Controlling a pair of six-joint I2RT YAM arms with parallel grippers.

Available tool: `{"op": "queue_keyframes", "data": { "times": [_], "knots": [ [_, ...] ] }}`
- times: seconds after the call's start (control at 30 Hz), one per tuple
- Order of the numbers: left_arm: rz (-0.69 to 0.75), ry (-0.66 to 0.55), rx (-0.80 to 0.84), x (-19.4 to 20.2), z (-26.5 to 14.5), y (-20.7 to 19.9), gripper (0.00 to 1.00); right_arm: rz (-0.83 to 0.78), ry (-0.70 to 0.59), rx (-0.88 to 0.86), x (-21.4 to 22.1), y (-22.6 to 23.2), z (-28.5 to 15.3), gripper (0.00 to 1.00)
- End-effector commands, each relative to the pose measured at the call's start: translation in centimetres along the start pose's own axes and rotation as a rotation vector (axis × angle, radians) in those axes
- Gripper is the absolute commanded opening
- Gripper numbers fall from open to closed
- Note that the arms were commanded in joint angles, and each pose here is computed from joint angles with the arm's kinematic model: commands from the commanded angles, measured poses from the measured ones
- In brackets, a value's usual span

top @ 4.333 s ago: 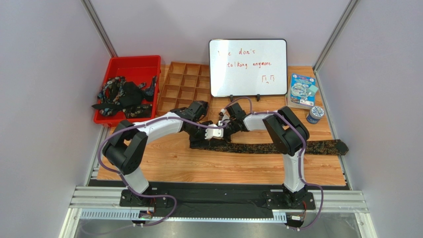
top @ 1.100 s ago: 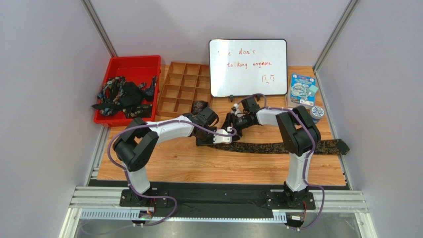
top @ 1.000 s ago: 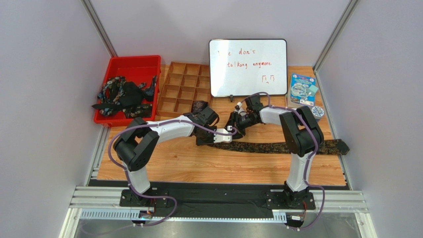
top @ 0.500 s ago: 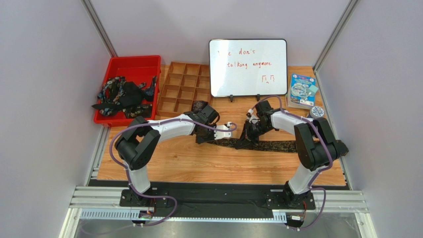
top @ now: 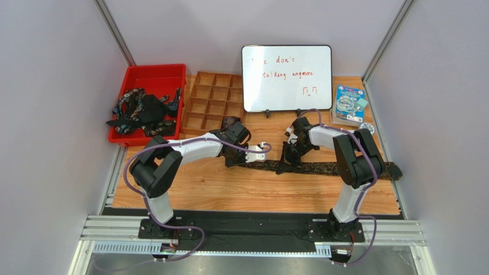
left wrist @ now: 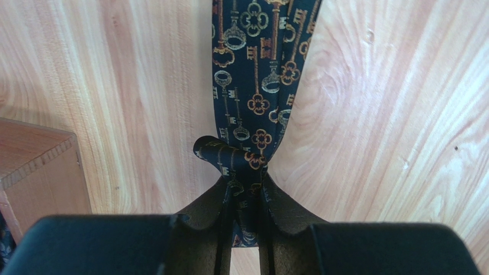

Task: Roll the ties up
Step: Roll the tie at the center of the board.

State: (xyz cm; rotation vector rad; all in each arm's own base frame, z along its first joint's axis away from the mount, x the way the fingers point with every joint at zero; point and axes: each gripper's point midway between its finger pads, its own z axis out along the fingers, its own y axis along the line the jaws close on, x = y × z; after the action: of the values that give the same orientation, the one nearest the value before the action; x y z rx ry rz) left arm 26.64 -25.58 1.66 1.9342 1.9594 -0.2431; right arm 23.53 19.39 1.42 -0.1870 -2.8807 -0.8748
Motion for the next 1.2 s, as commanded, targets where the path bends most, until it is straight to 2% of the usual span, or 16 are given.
{"op": "queue_keyframes", "data": {
  "times": [0.0,0.13,0.27,0.6,0.97,1.17],
  "knots": [
    [0.06,0.002,0.068,1.1,-0.2,-1.9,0.22,-0.162,-0.085,-0.025,-1.7,1.2,-1.1,0.01],
    [0.07,-0.001,0.073,1.2,-0.1,-2.0,0.22,-0.295,-0.147,-0.131,-1.7,4.7,-4.4,0.07],
    [0.07,-0.012,0.073,0.8,-0.1,-1.9,0.23,-0.311,-0.208,-0.197,-2.7,7.3,-5.8,0.08],
    [0.059,-0.007,0.069,0.8,0.1,-1.8,0.23,-0.247,-0.198,-0.065,-6.9,5.4,-2.0,0.08],
    [0.045,-0.011,0.067,0.6,0.1,-1.6,0.23,-0.273,-0.07,-0.026,-4.3,4.4,-0.5,0.07],
    [0.035,-0.009,0.067,0.7,0.1,-1.7,0.23,-0.3,-0.134,-0.005,-6.1,4.4,-0.5,0.08]
  ]
}}
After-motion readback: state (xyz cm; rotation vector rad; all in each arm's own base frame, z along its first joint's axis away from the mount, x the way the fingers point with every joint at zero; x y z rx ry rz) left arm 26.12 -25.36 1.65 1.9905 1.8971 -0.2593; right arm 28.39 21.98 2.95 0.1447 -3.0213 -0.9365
